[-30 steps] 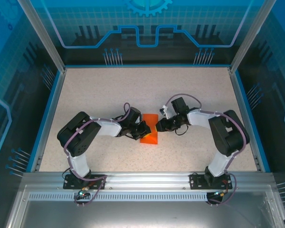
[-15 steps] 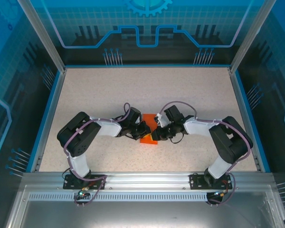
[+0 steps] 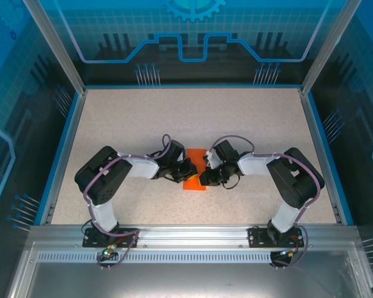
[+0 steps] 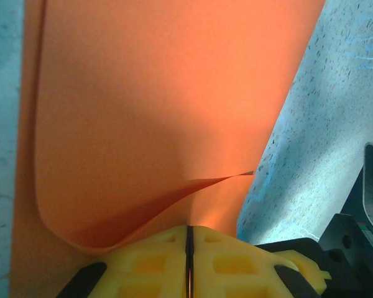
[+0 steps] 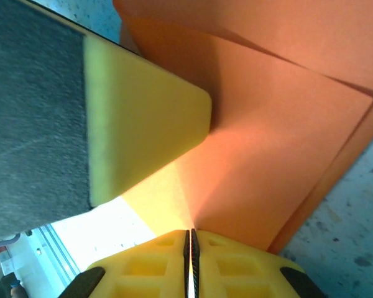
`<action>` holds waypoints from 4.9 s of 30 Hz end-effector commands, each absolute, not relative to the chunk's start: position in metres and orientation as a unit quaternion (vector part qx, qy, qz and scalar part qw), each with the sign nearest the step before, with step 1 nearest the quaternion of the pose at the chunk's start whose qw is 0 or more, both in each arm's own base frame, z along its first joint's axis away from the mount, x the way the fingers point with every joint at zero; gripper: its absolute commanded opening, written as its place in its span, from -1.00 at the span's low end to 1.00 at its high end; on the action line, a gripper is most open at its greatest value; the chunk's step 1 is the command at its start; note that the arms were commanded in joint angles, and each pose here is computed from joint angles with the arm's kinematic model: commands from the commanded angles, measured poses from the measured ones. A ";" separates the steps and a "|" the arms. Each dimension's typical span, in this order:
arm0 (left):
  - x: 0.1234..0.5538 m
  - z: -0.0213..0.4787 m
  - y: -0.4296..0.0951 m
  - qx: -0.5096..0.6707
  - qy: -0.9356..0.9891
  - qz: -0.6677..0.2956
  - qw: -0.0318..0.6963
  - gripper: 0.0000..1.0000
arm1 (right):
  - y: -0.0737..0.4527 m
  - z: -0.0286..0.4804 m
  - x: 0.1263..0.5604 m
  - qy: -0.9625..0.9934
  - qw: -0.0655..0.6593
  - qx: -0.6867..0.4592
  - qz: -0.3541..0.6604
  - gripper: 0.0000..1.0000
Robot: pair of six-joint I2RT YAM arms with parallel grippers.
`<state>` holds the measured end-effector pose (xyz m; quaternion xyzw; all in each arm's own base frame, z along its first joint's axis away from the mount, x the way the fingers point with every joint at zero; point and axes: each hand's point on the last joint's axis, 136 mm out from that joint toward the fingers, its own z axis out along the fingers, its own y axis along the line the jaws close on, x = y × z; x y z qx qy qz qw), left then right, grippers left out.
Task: Fold a paper plane with a square sheet of paper (pick it up from the middle)
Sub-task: Fold the triangle a second time at the center of the table.
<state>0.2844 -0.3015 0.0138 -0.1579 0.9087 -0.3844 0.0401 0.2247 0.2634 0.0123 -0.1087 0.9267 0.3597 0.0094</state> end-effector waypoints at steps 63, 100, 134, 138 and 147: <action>0.270 -0.004 -0.296 -0.152 0.925 -0.348 0.016 -0.80 | 0.253 0.005 0.215 0.937 -0.034 -0.036 0.347 -0.78; 0.274 0.000 -0.296 -0.146 0.926 -0.348 0.025 -0.77 | 0.251 -0.022 0.212 0.948 -0.043 -0.008 0.315 -0.79; 0.274 -0.001 -0.293 -0.149 0.929 -0.338 0.027 -0.79 | 0.233 -0.001 0.172 0.945 -0.056 -0.037 0.320 -0.79; 0.274 -0.001 -0.294 -0.149 0.929 -0.339 0.026 -0.78 | 0.244 0.026 0.191 0.935 -0.011 -0.040 0.352 -0.78; 0.275 0.002 -0.297 -0.146 0.927 -0.346 0.026 -0.78 | 0.259 0.025 0.218 0.932 0.008 -0.027 0.360 -0.78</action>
